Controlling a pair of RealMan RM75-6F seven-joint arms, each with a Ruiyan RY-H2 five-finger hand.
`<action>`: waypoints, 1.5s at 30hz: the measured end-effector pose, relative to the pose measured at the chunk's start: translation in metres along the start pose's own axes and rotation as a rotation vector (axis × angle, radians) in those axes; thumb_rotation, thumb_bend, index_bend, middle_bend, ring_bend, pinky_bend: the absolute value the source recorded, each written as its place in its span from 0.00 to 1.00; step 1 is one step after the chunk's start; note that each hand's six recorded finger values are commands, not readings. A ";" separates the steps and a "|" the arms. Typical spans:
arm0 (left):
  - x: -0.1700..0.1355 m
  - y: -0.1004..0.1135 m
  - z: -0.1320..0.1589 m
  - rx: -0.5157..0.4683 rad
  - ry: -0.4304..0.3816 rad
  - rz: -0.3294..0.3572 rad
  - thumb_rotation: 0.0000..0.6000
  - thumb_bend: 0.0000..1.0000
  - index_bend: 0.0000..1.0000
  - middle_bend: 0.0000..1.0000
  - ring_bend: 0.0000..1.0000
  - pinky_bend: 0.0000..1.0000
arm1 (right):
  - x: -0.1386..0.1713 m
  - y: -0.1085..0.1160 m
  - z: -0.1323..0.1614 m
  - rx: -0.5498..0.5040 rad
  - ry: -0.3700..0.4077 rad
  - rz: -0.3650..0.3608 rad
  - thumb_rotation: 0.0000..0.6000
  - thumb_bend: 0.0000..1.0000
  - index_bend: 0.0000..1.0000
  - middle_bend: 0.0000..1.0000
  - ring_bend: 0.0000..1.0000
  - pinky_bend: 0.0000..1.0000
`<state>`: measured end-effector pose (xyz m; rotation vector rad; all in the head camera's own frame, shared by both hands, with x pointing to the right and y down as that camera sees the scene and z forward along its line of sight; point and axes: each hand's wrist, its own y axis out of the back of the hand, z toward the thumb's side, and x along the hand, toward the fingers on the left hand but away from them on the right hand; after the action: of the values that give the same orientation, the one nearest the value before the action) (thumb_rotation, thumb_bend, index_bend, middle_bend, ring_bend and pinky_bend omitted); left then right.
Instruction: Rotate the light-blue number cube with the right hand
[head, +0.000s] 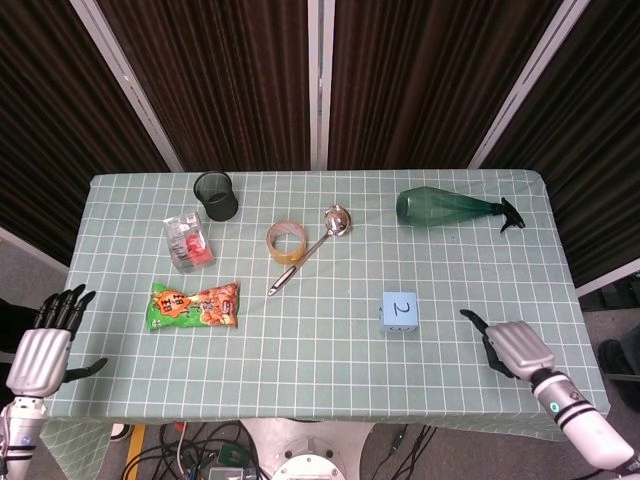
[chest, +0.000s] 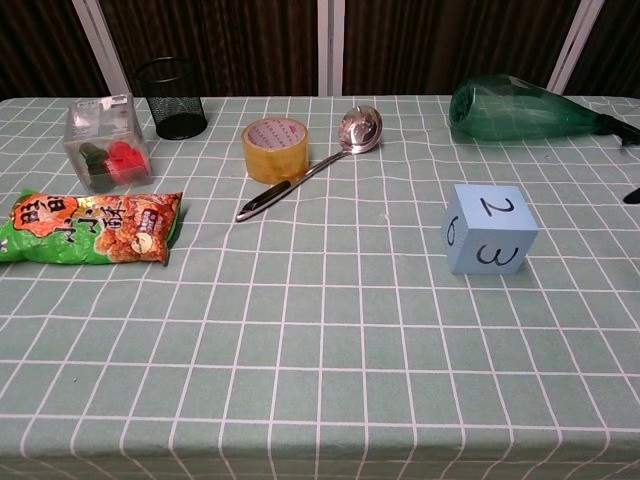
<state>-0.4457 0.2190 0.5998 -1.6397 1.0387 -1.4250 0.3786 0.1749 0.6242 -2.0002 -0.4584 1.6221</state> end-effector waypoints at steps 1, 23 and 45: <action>0.000 0.000 -0.001 -0.001 0.001 0.001 1.00 0.00 0.06 0.00 0.00 0.00 | -0.006 0.003 0.004 -0.010 0.005 0.017 1.00 1.00 0.00 0.91 0.80 0.68; 0.000 0.000 -0.010 -0.007 0.014 -0.005 1.00 0.00 0.06 0.00 0.00 0.00 | -0.054 0.016 0.041 -0.061 0.020 0.210 1.00 1.00 0.00 0.91 0.80 0.68; -0.001 0.006 -0.018 0.001 0.036 -0.010 1.00 0.00 0.06 0.00 0.00 0.00 | -0.085 0.039 0.076 -0.033 0.052 0.229 1.00 1.00 0.00 0.91 0.80 0.68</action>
<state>-0.4641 0.2173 0.5961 -1.6258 1.0507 -1.4659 0.2829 0.1099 0.6578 -2.1800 -0.2449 1.7003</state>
